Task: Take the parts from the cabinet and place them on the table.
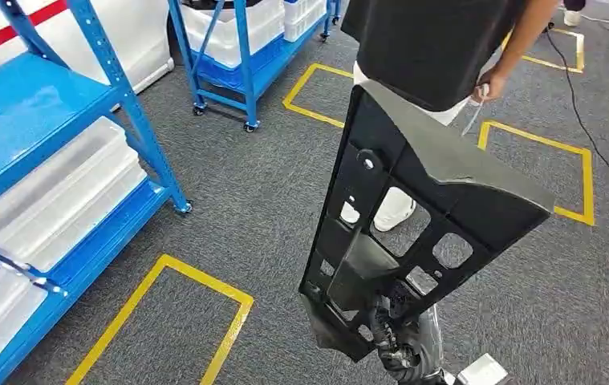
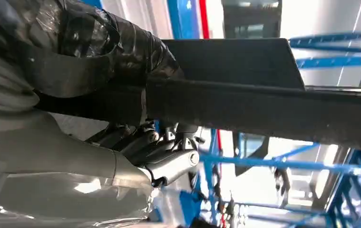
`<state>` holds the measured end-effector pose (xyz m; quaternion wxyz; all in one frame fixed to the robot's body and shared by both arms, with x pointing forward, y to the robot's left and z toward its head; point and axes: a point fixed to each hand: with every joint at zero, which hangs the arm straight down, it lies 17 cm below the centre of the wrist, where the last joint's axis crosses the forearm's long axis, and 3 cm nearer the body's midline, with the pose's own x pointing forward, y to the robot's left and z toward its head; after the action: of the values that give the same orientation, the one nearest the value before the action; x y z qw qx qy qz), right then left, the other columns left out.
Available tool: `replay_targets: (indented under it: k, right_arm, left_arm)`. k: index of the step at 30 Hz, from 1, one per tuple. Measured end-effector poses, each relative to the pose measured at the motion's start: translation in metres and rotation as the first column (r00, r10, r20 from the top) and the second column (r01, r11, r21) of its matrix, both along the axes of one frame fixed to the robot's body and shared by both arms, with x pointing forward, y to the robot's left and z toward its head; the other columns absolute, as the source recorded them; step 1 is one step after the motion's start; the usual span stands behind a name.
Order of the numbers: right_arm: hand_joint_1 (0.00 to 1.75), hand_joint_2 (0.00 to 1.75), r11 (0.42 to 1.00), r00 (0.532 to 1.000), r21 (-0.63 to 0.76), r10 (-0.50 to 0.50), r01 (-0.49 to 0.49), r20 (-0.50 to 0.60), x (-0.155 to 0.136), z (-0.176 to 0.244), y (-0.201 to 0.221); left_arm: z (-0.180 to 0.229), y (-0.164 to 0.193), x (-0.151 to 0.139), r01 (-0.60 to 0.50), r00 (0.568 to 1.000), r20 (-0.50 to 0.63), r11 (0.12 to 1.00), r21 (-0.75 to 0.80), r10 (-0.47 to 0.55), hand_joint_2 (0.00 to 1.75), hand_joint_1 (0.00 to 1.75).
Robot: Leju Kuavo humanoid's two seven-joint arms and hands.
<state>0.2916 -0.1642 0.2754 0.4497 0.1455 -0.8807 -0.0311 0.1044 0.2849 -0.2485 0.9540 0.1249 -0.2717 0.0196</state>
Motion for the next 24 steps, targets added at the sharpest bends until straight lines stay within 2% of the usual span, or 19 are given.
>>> replay_targets:
  k: [20, 24]
  right_arm:
    - [1.75, 1.75, 1.000, 1.000, 0.008, -0.001, 0.001, 0.004, -0.016, 0.011, -0.021]
    - [1.75, 1.75, 0.999, 1.000, 0.006, -0.031, 0.031, -0.002, -0.019, 0.012, -0.032]
  left_arm:
    - [0.000, -0.018, 0.003, 0.034, 0.999, -0.008, 0.999, -0.020, -0.034, 0.00, 0.00]
    - [0.002, -0.024, 0.008, 0.042, 0.999, -0.002, 0.999, -0.024, -0.042, 0.00, 0.00]
